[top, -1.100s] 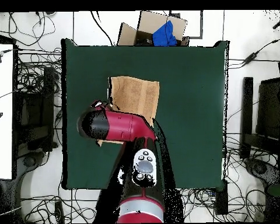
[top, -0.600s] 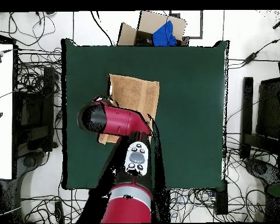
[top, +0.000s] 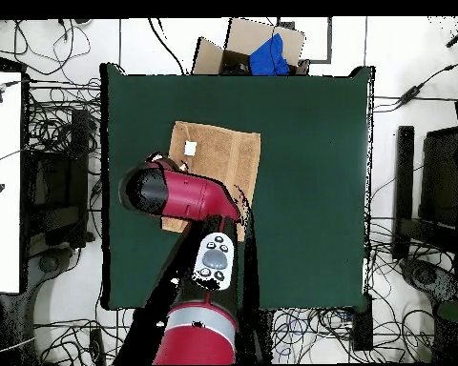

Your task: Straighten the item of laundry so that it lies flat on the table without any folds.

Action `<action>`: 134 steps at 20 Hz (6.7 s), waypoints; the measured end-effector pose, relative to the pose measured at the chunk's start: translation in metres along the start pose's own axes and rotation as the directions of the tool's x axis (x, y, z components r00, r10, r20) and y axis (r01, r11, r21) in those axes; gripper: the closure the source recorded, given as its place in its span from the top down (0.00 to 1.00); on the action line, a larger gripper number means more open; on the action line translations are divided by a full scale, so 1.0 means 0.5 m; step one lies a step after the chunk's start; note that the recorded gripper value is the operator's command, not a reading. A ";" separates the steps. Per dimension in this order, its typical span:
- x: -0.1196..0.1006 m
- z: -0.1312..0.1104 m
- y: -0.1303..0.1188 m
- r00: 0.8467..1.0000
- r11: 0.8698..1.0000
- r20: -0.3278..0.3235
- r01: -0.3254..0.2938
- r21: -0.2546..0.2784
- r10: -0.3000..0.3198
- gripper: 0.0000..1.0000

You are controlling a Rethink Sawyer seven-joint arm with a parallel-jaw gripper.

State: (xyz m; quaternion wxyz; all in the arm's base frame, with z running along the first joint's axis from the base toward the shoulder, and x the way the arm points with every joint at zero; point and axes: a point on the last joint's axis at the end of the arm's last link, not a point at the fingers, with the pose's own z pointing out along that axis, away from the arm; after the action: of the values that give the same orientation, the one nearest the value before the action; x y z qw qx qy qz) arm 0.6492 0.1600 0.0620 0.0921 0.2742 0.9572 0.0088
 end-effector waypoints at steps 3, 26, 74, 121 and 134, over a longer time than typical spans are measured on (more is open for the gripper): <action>-0.006 -0.007 0.004 1.000 1.000 0.004 -0.010 -0.007 0.010 1.00; -0.023 -0.011 0.009 0.999 0.999 0.043 -0.028 -0.027 0.029 1.00; -0.023 0.102 -0.094 0.980 0.998 0.192 -0.058 -0.021 0.061 1.00; 0.202 0.108 -0.052 0.971 0.994 0.233 0.075 -0.081 -0.055 1.00; 0.122 0.055 -0.116 0.940 0.998 0.335 0.069 -0.004 -0.064 1.00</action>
State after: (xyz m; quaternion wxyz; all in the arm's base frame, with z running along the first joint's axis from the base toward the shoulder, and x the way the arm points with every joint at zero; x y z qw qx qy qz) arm 0.5730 0.1420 0.0208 0.2555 0.2385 0.9363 -0.0332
